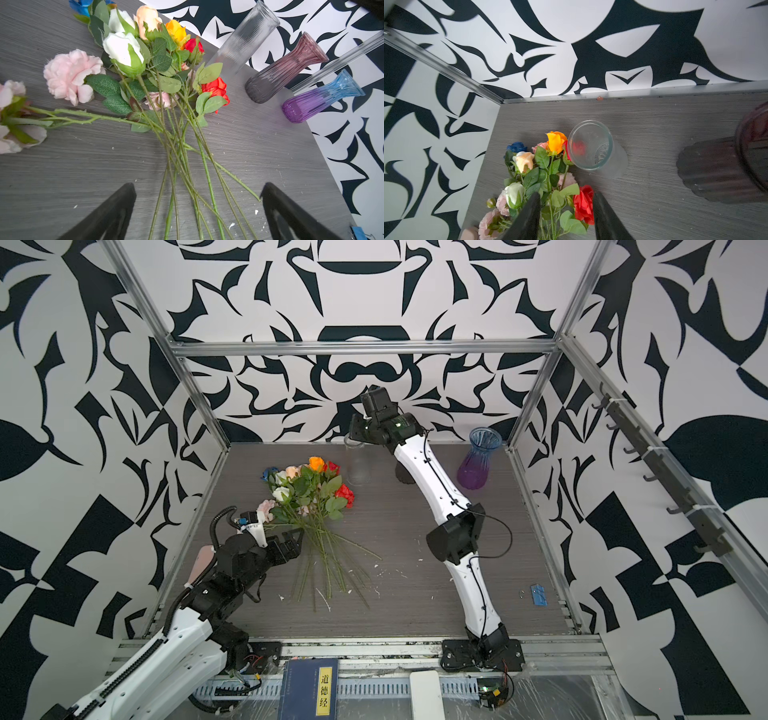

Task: Arrange the flowers into the vase
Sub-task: 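Reach right gripper to the clear glass vase while left gripper moves over roses, then close the right gripper around the rim of the clear glass vase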

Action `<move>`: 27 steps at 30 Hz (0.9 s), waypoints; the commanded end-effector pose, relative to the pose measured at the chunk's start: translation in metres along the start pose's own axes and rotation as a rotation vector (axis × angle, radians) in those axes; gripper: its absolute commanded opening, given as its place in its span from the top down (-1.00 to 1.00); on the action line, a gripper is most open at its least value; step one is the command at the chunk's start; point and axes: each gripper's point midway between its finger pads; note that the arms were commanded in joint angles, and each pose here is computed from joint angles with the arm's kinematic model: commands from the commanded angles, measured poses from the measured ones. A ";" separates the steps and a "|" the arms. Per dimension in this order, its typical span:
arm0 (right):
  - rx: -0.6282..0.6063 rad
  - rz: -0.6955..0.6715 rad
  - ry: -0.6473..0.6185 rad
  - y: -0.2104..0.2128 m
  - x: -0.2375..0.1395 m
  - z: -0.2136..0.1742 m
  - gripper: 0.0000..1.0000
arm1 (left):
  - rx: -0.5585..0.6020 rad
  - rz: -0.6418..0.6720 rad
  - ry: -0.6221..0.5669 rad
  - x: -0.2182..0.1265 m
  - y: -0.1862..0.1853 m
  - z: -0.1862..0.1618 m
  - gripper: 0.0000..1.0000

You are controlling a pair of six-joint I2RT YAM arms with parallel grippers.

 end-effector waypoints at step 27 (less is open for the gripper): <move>0.132 -0.053 -0.119 -0.017 0.018 0.015 0.10 | -0.057 -0.022 0.048 0.013 0.010 -0.003 -0.99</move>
Point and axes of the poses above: each gripper's point midway between its finger pads, its own x axis out along the fingers, its own y axis along the line the jaws close on, z = x × y, and after that the axes turned 7 degrees about -x, right-handed
